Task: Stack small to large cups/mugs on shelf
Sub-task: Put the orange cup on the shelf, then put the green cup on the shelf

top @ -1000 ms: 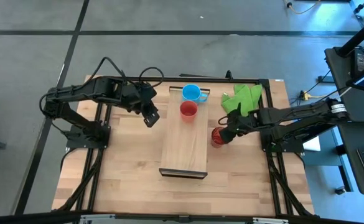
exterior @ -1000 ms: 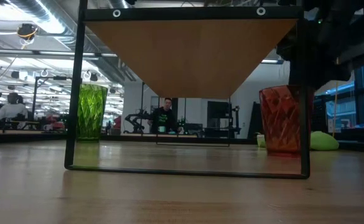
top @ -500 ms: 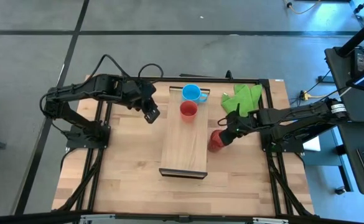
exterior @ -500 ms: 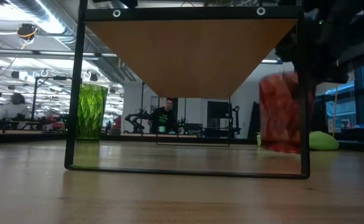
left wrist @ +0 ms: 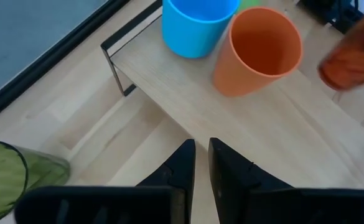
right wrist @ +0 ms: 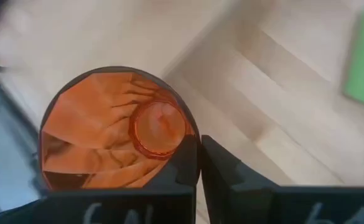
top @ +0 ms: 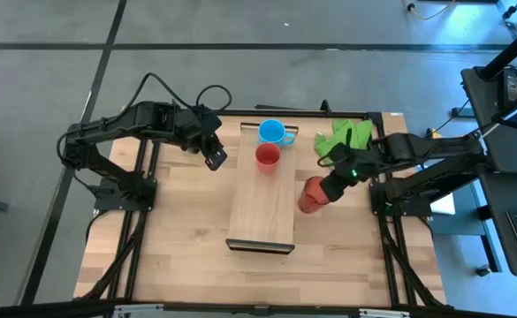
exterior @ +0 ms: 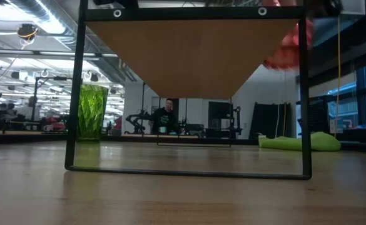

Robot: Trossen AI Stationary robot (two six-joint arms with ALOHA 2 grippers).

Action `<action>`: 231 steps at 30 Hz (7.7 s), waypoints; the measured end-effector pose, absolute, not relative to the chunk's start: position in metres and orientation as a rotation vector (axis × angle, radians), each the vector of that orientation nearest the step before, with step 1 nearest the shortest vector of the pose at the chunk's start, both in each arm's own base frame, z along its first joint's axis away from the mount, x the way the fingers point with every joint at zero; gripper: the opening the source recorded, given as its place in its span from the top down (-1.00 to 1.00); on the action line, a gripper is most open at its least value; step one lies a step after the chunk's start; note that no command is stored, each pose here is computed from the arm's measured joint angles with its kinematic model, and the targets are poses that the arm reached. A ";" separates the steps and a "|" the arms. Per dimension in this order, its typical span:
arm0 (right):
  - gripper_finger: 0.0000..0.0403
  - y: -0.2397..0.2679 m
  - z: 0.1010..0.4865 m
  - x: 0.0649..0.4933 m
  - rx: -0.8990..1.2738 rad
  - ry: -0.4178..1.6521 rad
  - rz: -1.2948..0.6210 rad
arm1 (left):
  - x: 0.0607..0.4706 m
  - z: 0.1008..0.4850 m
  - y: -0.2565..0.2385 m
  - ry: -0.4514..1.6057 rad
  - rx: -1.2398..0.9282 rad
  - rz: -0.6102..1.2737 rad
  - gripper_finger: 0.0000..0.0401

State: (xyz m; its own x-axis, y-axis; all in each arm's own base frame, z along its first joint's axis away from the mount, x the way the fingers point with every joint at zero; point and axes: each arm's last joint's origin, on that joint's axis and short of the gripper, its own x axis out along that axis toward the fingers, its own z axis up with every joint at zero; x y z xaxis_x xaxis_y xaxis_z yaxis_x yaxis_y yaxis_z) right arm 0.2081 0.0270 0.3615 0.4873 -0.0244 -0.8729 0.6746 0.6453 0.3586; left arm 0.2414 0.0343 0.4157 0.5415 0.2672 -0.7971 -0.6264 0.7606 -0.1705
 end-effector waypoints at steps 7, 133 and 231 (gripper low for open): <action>0.96 0.039 0.384 0.277 0.593 1.067 -0.409 | 0.241 0.416 0.040 0.839 -0.462 0.566 0.79; 0.15 -0.025 0.545 0.107 0.412 0.348 -0.675 | 0.163 0.284 0.141 1.325 -0.118 0.418 0.54; 0.99 0.140 0.304 0.272 1.202 0.534 0.020 | 0.324 0.431 -0.155 0.883 -0.116 -0.055 0.97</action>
